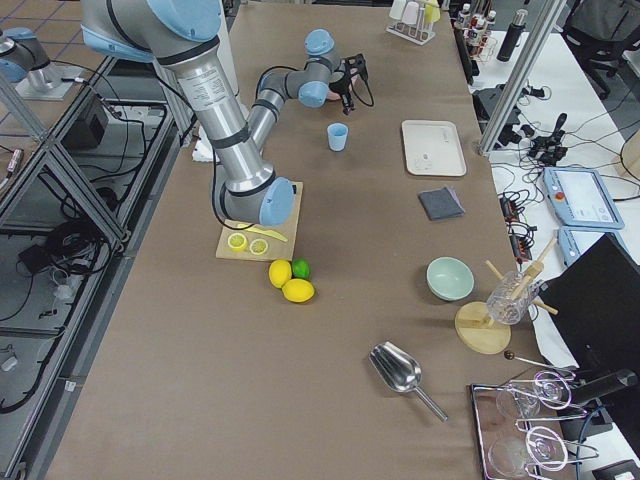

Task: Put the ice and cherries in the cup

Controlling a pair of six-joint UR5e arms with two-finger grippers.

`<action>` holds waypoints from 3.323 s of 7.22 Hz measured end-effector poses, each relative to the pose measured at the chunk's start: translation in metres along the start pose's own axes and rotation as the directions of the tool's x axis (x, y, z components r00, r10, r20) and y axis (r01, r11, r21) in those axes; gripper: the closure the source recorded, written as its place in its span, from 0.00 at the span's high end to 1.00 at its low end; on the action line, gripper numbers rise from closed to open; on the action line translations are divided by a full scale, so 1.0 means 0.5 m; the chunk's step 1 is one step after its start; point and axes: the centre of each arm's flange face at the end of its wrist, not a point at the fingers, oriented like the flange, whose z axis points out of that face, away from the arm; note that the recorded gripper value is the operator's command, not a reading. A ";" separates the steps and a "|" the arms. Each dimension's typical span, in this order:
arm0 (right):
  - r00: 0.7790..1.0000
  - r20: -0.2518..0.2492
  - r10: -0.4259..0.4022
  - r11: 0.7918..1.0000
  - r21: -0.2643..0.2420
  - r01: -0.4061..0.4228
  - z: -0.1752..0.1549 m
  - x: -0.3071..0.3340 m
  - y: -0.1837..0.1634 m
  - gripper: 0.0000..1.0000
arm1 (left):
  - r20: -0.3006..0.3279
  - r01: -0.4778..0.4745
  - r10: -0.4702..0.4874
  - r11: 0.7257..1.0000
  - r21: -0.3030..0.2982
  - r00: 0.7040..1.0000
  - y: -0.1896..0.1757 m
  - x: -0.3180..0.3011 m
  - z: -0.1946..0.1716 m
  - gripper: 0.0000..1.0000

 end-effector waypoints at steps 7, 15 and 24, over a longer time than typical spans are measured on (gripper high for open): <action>0.998 -0.063 -0.023 1.000 0.004 0.023 0.039 0.024 0.054 0.00 | -0.001 0.002 -0.002 1.000 -0.002 1.000 0.003 -0.002 0.002 0.99; 0.998 -0.063 -0.015 1.000 0.022 0.016 0.038 0.023 0.057 0.99 | -0.004 0.006 -0.006 1.000 -0.006 1.000 0.005 -0.005 0.007 0.99; 0.889 -0.349 -0.298 0.930 -0.317 0.187 -0.306 0.661 -0.120 1.00 | 0.004 0.290 -0.297 0.929 -0.230 0.955 -0.007 -0.031 0.012 0.99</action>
